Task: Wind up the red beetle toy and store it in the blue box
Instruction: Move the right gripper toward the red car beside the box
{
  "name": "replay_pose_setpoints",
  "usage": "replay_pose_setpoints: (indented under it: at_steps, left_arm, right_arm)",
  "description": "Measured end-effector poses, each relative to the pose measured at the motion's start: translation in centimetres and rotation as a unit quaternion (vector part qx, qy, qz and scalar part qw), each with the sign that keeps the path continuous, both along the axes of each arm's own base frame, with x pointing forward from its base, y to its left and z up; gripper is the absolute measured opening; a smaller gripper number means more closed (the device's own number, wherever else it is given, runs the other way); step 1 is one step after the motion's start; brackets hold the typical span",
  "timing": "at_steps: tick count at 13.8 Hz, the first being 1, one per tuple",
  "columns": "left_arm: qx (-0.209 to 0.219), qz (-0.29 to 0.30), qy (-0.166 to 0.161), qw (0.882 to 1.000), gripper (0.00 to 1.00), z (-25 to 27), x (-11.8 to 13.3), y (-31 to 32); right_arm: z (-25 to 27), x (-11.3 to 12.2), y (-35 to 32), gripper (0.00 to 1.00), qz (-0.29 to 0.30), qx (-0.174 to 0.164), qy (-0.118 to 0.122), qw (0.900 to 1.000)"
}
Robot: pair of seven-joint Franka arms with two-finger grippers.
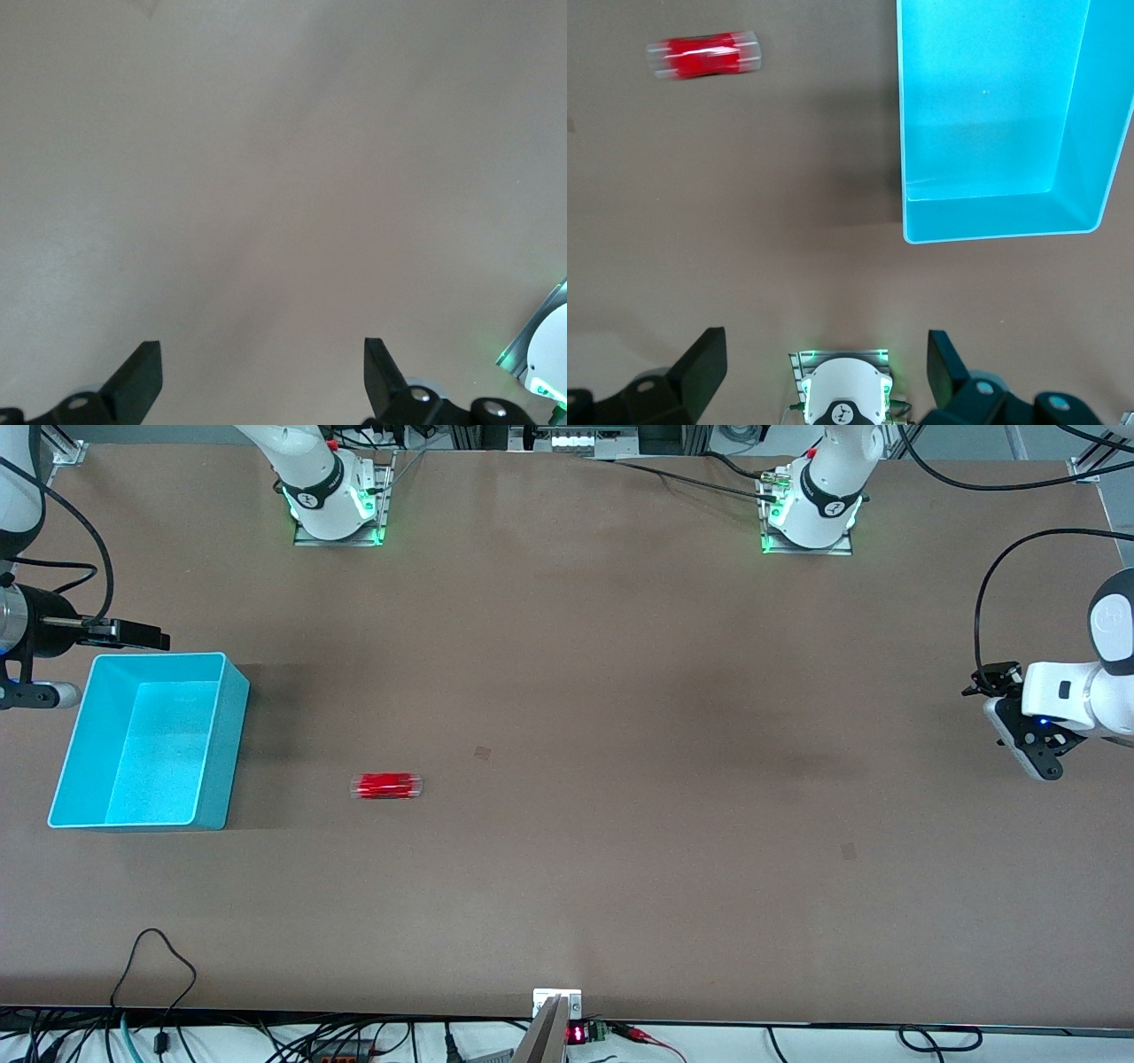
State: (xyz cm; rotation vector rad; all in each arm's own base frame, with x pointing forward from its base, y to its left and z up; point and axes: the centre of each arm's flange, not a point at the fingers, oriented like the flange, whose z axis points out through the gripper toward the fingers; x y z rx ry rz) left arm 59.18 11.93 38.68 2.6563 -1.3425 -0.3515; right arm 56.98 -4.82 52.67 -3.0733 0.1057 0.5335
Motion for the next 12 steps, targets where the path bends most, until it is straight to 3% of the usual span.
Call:
replay_pose_setpoints:
  at_steps: [12]
  left_arm:
    - [0.004, 0.013, 0.007, 1.0, 1.0, -0.12, -0.04, -0.62]
  right_arm:
    - [-0.46, -0.35, -0.85, 1.0, 0.003, 0.005, 0.014, 1.0]
